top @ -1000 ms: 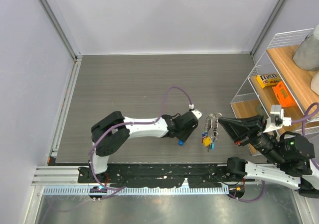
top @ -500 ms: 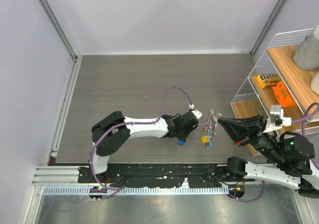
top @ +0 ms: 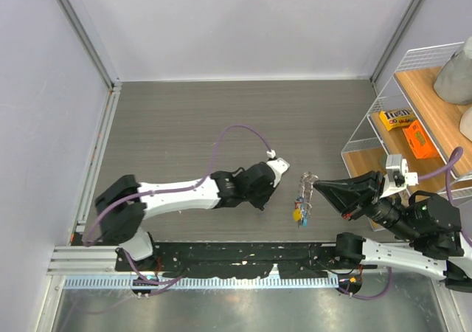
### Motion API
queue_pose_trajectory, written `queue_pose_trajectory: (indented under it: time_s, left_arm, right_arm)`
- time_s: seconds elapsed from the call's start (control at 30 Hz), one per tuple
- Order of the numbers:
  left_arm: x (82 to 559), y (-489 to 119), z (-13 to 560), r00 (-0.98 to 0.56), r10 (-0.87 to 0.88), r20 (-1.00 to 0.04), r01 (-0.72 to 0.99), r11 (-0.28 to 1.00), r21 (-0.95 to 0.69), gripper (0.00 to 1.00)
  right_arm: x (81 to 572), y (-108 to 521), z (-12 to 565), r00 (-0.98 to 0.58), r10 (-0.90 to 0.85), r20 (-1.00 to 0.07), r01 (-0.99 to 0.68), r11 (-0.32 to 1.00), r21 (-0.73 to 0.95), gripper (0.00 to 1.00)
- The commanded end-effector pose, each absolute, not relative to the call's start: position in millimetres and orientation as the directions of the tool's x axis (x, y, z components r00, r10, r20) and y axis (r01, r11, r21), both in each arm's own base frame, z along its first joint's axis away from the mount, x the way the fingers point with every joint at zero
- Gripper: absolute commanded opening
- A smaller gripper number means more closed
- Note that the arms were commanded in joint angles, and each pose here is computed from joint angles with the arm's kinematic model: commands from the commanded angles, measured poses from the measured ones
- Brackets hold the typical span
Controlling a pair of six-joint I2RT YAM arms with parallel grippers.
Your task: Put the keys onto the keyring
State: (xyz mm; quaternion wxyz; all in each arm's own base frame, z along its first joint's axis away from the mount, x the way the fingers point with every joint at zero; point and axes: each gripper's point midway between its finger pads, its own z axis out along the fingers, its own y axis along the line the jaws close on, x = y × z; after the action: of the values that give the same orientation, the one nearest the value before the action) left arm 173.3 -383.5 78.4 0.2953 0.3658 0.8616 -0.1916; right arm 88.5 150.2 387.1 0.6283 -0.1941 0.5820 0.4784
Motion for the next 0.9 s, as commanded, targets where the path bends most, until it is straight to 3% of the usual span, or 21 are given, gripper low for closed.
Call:
queue_pose_trajectory:
  time_s: [0.0, 0.47, 0.87]
  left_arm:
    - [161.6, -390.2, 151.6, -0.462, 0.420, -0.781, 0.809, 0.561, -0.177, 0.00]
    - [109.9, -334.5, 259.7, -0.353, 0.241, -0.904, 0.889, 0.387, -0.244, 0.00]
    - [71.1, -301.7, 333.0, -0.268, 0.057, -0.962, 0.947, 0.198, -0.252, 0.00]
  right_arm:
    - [71.1, 151.1, 413.1, -0.133, 0.389, -0.912, -0.880, 0.377, 0.289, 0.06]
    - [57.4, 178.1, 396.3, -0.165, 0.241, -0.956, -0.920, 0.313, 0.238, 0.06]
    - [29.1, 199.2, 402.0, -0.140, 0.191, -0.971, -0.976, 0.139, 0.169, 0.06]
